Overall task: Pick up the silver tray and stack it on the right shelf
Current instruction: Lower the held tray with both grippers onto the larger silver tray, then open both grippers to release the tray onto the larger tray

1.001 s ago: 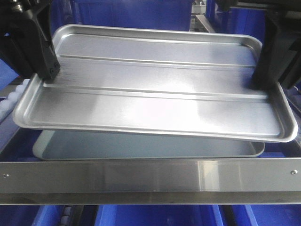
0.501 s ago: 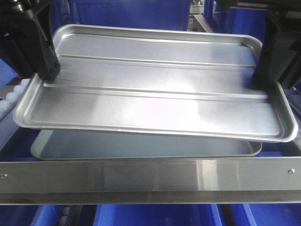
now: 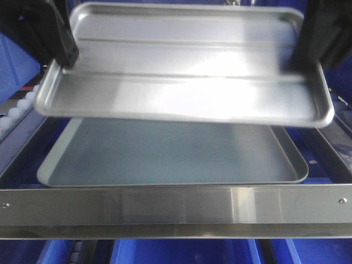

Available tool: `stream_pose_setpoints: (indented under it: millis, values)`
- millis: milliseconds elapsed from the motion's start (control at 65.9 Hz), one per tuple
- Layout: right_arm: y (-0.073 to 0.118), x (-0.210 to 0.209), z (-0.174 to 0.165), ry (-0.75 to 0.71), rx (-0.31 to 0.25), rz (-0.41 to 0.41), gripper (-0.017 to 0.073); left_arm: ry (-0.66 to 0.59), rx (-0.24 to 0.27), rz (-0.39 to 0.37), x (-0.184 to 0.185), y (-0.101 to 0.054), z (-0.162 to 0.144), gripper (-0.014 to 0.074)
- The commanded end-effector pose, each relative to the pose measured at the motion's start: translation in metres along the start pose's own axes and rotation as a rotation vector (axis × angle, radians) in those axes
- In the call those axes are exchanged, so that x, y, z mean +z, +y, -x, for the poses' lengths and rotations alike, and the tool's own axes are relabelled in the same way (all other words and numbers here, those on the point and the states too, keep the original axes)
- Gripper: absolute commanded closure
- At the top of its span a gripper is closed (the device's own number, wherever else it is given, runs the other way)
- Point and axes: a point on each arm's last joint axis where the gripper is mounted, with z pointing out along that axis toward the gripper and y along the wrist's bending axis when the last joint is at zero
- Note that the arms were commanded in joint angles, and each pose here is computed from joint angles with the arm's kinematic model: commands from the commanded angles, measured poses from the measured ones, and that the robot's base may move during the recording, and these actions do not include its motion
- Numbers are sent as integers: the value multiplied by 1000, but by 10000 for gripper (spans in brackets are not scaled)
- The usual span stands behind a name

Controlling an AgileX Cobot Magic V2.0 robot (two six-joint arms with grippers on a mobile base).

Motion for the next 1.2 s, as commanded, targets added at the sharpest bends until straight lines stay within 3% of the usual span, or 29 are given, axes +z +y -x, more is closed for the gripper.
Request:
stream_pose_setpoints:
  millis: [0, 167, 455, 743, 865, 1183]
  values:
    - [8, -20, 27, -153, -61, 45, 503, -136, -6, -50, -13, 1, 26, 688]
    - [11, -6, 49, -144, -76, -34, 503, -122, -8, -8, 7, 6, 44, 688]
    - [-2, 57, 73, -58, -73, -137, 503, -26, -32, 80, 63, 16, 49, 688]
    - [2, 103, 72, -6, -94, -144, 503, 33, -31, 122, 107, 23, 48, 688]
    - [4, 117, 71, 6, -107, -147, 503, 50, 7, 151, 124, 23, 45, 687]
    - [5, 123, 70, 17, -111, -150, 463, 21, 10, 133, 127, 23, 48, 685]
